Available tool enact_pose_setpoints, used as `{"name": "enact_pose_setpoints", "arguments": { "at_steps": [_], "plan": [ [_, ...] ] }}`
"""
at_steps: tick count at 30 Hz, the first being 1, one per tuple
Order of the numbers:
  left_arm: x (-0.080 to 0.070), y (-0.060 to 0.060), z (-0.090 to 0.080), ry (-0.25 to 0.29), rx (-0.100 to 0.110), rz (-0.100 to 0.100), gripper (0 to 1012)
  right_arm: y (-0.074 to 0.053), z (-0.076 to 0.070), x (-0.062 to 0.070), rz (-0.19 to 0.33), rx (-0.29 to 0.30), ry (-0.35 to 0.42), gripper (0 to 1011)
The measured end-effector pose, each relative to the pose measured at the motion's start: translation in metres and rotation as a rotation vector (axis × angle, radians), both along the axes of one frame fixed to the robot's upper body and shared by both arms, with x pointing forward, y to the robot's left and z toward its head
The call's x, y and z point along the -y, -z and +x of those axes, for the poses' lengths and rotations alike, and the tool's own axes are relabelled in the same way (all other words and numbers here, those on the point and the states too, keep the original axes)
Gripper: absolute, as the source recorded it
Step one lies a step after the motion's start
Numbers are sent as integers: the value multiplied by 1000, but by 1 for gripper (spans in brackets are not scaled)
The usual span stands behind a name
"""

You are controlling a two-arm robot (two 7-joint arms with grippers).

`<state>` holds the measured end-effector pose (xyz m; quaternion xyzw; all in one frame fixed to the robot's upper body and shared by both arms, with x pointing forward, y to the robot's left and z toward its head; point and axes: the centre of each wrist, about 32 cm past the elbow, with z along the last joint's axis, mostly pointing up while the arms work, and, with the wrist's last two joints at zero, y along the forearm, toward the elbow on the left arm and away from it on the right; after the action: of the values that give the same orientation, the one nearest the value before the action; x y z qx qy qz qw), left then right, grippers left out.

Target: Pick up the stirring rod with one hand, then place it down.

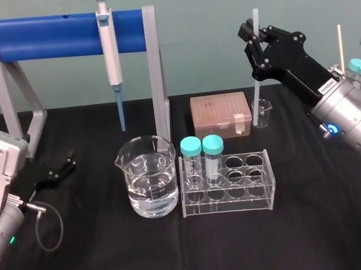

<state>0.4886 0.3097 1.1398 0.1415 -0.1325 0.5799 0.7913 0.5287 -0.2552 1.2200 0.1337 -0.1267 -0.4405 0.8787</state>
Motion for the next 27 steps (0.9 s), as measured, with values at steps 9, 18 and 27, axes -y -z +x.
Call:
{"name": "enact_pose_setpoints", "arguments": {
  "at_steps": [9, 18, 27],
  "plan": [
    [0, 0, 0, 0, 0, 0, 1000, 0, 0, 0, 0, -1, 0, 72],
    [0, 0, 0, 0, 0, 0, 1000, 1, -2, 1, 3, -2, 1, 72],
    [0, 0, 0, 0, 0, 0, 1000, 12, -12, 0, -8, -58, -12, 72]
  ]
}}
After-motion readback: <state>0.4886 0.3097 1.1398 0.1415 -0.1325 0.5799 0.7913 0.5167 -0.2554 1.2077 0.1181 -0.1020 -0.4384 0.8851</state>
